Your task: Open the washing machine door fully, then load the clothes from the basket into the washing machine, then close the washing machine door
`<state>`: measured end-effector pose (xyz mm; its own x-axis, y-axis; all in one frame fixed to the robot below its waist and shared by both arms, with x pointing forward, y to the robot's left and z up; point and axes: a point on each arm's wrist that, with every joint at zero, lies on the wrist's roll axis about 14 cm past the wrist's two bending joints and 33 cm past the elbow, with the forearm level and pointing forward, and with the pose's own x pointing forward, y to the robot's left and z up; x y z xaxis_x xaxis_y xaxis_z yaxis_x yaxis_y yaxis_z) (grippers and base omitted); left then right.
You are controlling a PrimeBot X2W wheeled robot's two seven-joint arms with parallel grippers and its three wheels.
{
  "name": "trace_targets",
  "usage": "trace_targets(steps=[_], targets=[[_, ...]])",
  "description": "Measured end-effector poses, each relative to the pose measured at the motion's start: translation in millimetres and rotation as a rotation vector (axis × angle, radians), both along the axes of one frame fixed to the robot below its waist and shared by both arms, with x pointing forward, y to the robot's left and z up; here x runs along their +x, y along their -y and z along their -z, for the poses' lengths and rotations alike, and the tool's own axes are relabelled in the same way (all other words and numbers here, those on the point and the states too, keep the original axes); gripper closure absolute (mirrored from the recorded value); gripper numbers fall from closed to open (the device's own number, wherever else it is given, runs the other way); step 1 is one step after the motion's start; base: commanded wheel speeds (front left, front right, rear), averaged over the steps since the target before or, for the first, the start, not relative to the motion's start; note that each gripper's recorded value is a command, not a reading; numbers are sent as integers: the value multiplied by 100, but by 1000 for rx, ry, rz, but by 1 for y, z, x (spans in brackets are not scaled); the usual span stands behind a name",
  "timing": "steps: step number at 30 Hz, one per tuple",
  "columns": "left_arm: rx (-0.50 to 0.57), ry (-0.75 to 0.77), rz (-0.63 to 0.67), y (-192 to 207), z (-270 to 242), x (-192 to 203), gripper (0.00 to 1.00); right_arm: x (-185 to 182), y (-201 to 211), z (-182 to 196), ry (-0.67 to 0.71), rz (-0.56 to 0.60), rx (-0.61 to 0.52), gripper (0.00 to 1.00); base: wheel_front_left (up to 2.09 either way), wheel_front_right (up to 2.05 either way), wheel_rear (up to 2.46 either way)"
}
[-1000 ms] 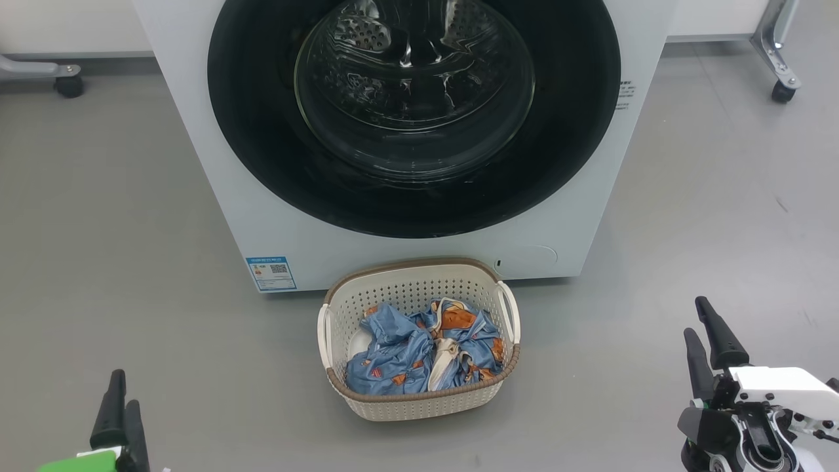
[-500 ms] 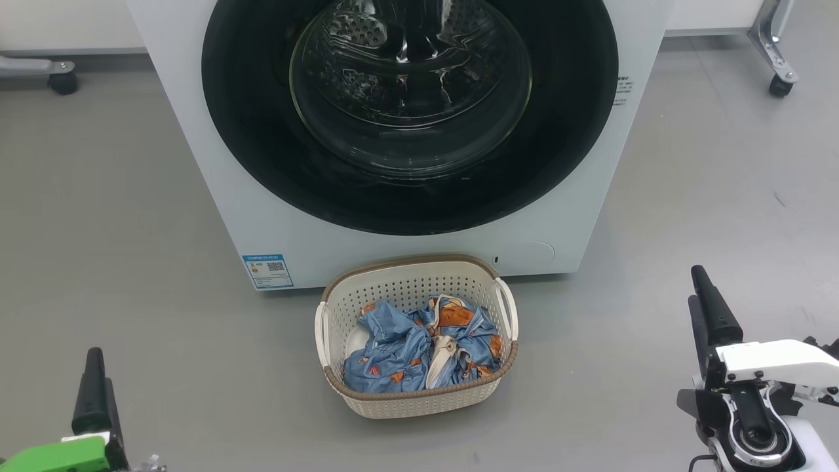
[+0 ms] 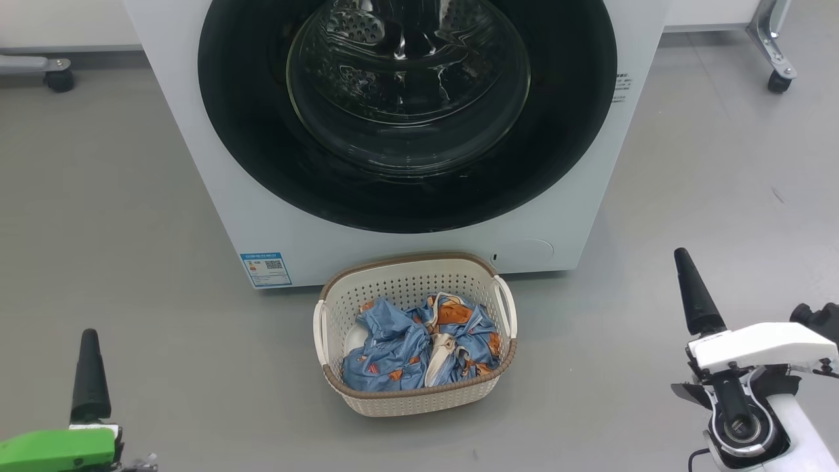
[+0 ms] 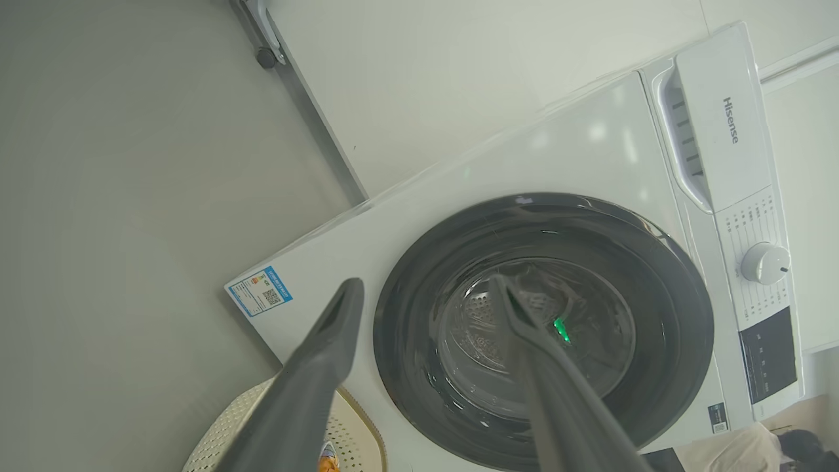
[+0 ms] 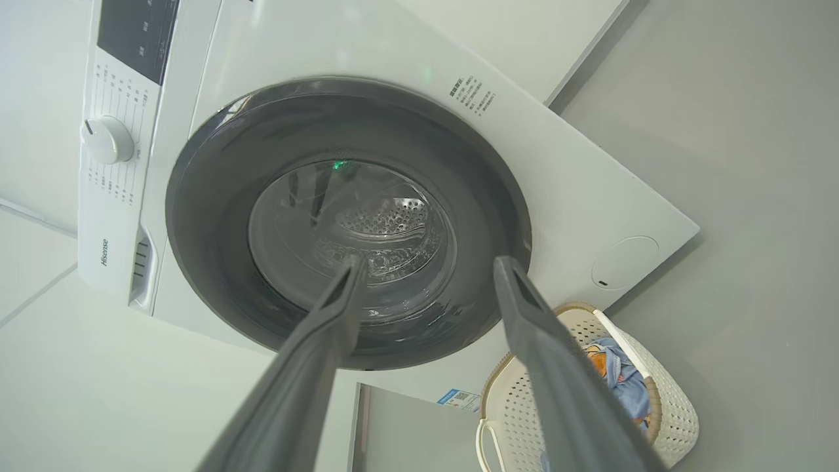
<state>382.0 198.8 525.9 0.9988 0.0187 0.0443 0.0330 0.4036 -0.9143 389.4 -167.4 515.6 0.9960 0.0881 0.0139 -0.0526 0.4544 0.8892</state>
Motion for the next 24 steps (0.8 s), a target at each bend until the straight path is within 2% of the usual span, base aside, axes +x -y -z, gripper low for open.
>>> trace_targets(steps=[17, 24], targets=[[402, 35, 62, 8, -2, -1, 0, 2, -22, 6, 45, -110, -396, 0, 0, 0, 0], [548, 59, 87, 12, -3, -3, 0, 2, -33, 6, 78, -142, -501, 0, 0, 0, 0]])
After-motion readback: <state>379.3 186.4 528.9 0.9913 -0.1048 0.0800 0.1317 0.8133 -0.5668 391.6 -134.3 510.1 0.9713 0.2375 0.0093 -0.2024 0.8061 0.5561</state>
